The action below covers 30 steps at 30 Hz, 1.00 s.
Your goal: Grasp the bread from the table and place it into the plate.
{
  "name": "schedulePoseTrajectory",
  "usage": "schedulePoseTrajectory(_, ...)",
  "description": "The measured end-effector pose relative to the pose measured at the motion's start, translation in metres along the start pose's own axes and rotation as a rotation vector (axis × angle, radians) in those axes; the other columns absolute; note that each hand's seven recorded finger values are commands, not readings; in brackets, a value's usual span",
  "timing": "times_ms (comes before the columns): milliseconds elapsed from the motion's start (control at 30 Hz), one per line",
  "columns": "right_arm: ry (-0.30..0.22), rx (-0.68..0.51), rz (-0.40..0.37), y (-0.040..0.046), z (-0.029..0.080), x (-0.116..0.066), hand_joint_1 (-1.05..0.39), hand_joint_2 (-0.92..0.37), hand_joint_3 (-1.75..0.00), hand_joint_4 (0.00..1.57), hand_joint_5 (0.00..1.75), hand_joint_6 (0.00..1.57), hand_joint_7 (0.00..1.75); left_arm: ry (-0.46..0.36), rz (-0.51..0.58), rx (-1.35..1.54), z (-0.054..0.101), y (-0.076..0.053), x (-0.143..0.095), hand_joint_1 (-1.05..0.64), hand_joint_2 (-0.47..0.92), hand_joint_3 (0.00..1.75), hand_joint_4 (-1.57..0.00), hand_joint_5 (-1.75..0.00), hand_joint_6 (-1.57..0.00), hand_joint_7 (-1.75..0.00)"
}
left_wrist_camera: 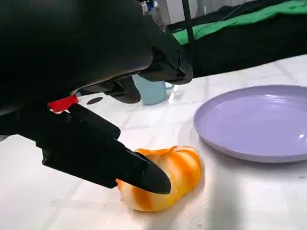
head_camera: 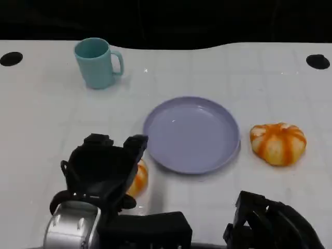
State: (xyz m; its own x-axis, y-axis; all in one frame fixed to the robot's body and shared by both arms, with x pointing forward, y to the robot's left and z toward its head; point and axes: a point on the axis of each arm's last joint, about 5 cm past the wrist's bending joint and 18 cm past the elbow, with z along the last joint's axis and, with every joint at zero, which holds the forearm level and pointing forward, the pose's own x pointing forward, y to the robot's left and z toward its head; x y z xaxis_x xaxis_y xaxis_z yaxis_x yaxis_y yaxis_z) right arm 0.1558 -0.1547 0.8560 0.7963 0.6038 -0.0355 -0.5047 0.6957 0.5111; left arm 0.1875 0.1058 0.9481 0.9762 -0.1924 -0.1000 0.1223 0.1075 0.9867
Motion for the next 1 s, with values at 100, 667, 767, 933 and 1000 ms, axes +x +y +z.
schedulePoseTrajectory(100,-0.001,0.001,0.001,-0.0002,0.000,0.000,-0.71,-0.92,-0.24,0.85,1.63,0.77,1.40,0.016,-0.013,0.003,0.003,-0.002,0.005,-0.55,0.72,0.00,-0.28,-0.31,-0.29,0.00)
schedulePoseTrajectory(667,-0.005,-0.003,0.002,-0.0001,0.000,0.000,-0.71,-0.92,-0.25,0.86,1.63,0.77,1.39,0.113,-0.193,-0.044,0.009,-0.021,0.043,-0.57,0.73,0.00,-0.27,-0.29,-0.25,0.00)
schedulePoseTrajectory(767,-0.005,-0.003,0.002,-0.0001,0.000,-0.001,-0.71,-0.92,-0.25,0.86,1.63,0.78,1.39,0.118,-0.214,-0.042,0.007,-0.024,0.047,-0.59,0.73,0.00,-0.27,-0.30,-0.25,0.00)
schedulePoseTrajectory(933,-0.006,-0.002,0.002,-0.0002,0.000,-0.001,-0.71,-0.92,-0.25,0.87,1.63,0.78,1.40,0.127,-0.253,-0.031,0.004,-0.028,0.054,-0.60,0.75,0.01,-0.25,-0.29,-0.24,0.00)
schedulePoseTrajectory(1000,-0.005,-0.003,0.002,-0.0003,0.000,-0.001,-0.71,-0.92,-0.24,0.87,1.63,0.79,1.40,0.132,-0.273,-0.023,0.001,-0.031,0.056,-0.60,0.75,0.01,-0.25,-0.29,-0.24,0.00)
